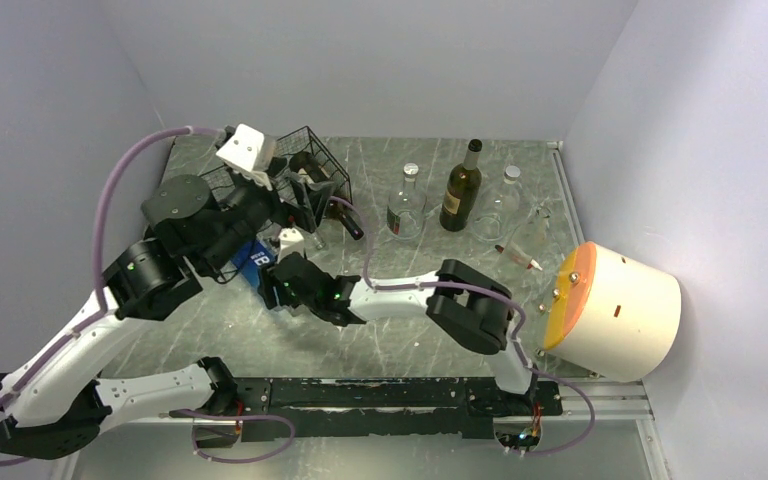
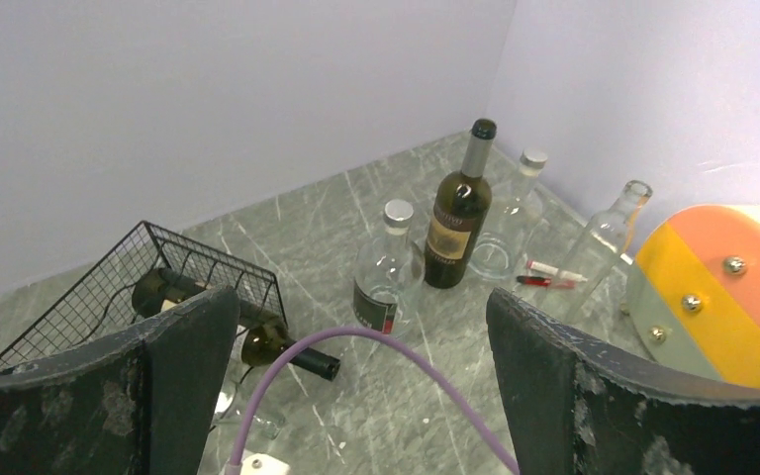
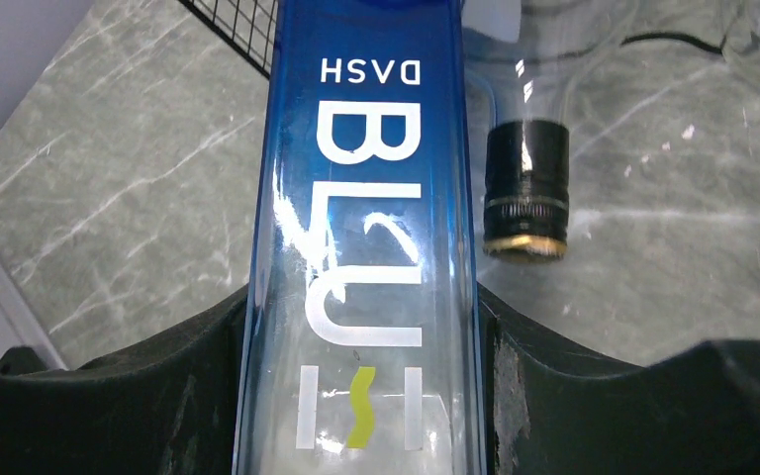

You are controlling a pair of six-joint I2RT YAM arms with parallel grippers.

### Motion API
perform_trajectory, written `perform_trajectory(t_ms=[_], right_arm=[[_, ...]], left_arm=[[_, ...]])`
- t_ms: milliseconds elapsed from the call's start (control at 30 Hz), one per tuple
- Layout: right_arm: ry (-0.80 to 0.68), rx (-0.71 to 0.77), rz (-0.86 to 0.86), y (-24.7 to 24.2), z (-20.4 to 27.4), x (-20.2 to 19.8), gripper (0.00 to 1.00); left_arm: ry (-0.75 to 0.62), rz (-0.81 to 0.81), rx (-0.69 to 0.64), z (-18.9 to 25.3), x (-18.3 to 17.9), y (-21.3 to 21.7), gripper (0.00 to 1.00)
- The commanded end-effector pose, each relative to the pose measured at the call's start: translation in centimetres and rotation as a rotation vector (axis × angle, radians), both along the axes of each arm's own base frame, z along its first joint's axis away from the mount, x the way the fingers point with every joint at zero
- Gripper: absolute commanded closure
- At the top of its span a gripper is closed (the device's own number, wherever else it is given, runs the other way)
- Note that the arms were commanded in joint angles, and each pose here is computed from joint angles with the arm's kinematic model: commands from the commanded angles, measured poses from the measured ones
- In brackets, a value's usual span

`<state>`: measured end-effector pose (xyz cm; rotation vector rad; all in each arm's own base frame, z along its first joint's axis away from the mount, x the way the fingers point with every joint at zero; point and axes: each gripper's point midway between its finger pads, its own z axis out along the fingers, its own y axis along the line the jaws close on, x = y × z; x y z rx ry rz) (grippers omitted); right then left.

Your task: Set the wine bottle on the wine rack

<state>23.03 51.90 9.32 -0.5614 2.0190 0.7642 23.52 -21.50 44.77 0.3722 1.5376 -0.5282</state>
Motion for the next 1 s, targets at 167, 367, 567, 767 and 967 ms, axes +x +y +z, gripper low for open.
perform_trajectory(t_ms=[167,367,567,767,967], right_arm=[[-0.211,0.292,-0.079,5.8,9.3,4.1,1.0],[-0.19,0.319,-0.109,8.0,7.9,5.1,1.0],[-0.186,0.287,-0.113,9.7,6.2,5.9,0.99],[-0.172,0.272,-0.137,10.1,5.0,6.3,0.73],[-0.132,0.289,-0.158,10.6,4.2,6.4,0.62]], left_arm=[[-0.047,-0.056,-0.071,3.2,-2.8,2.0,0.02],[-0.049,-0.042,-0.064,3.2,-3.1,2.8,0.02],[-0.053,-0.025,-0.066,2.8,-3.2,3.5,0.02],[-0.046,-0.019,-0.062,2.5,-3.3,3.8,0.02],[-0.037,-0.017,-0.049,2.1,-3.2,3.7,0.02]])
